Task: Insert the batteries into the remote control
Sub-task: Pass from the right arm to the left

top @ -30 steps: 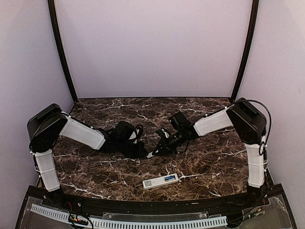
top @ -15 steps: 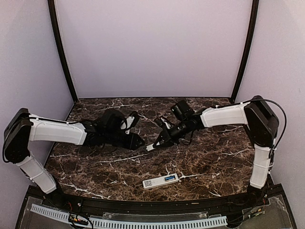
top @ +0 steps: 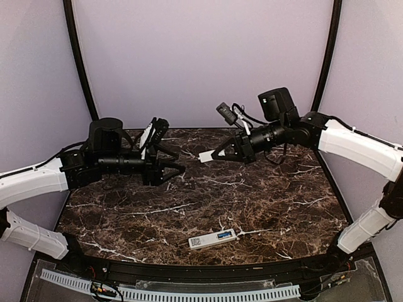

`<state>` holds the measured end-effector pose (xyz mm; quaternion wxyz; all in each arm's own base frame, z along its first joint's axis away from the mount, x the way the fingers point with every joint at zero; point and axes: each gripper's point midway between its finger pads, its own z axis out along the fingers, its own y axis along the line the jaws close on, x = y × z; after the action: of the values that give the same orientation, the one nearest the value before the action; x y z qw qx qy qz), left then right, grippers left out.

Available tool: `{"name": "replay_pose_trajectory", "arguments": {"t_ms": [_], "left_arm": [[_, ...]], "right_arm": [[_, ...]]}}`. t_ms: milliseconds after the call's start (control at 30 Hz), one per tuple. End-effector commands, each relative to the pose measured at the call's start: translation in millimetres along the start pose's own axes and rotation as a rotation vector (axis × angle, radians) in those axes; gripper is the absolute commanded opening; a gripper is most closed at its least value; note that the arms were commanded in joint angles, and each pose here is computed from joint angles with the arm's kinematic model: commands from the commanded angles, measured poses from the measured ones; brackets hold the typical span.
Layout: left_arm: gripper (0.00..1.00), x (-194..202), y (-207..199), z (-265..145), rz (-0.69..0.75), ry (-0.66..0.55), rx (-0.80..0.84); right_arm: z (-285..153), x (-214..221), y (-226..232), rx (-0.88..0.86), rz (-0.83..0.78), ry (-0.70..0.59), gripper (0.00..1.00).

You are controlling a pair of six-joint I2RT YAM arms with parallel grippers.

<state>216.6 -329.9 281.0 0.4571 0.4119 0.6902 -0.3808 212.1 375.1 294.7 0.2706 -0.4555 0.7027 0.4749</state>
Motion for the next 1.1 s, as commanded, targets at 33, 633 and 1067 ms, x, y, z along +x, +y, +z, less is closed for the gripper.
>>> {"name": "replay_pose_trajectory", "arguments": {"t_ms": [33,633,1067], "left_arm": [[0.71,-14.2,-35.6,-4.2,0.109,-0.016,0.156],[0.46,-78.3,-59.7,12.3,0.101,-0.124,0.309],[0.40,-87.2,-63.9,11.9,0.177,-0.140,0.300]], "right_arm": [[-11.4,-9.7,29.8,-0.052,-0.186,-0.048,0.00],[-31.0,-48.1,66.3,-0.068,-0.614,-0.237,0.00],[-27.4,-50.9,65.2,-0.077,-0.611,-0.234,0.00]]}}
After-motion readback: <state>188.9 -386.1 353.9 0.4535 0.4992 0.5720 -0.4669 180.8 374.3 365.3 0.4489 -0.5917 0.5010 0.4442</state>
